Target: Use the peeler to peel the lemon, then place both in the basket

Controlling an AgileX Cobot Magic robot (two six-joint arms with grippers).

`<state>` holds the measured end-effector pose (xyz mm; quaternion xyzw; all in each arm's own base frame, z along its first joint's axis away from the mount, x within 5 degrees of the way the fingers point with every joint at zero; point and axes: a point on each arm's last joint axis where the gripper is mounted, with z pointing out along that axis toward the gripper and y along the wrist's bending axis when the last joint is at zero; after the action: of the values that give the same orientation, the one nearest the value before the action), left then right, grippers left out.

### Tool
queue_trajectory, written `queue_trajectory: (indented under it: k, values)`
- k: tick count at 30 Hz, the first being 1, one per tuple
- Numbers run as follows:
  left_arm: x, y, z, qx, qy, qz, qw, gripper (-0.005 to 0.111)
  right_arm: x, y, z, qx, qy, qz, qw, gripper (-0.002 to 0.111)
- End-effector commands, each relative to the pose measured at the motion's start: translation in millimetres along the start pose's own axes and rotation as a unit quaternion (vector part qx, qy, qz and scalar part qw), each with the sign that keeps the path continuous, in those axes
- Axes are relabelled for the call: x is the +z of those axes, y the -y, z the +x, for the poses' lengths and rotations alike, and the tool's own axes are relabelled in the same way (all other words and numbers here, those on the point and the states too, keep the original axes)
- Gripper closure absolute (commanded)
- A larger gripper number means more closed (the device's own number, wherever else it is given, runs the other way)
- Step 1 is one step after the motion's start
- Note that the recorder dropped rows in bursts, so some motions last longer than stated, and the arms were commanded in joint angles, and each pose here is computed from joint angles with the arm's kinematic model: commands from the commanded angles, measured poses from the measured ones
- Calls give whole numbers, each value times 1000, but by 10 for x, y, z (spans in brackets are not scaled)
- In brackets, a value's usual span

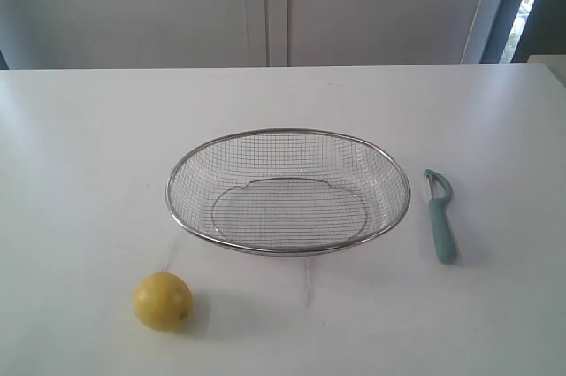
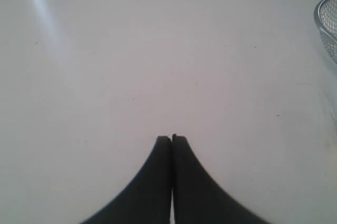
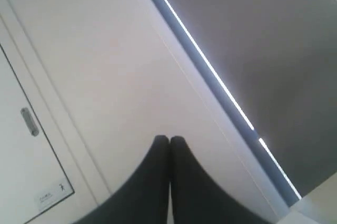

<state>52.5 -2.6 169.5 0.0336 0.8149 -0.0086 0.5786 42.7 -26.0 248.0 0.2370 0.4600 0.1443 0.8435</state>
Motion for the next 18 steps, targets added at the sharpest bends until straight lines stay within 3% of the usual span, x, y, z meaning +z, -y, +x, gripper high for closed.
queue_trajectory:
  k: [1, 8, 14, 18]
  values:
    - [2, 0, 7, -5, 2, -1, 1000, 107, 53, 24, -35, -10, 29, 19, 999, 108]
    - [2, 0, 7, -5, 2, -1, 1000, 107, 446, -120, -78, -7, -3, 48, 999, 108]
    - [2, 0, 7, -5, 2, -1, 1000, 107, 994, -453, -27, -132, -103, 1, 986, 108]
    - [2, 0, 7, -5, 2, -1, 1000, 107, 1385, -552, 215, -245, -217, -16, 945, 108]
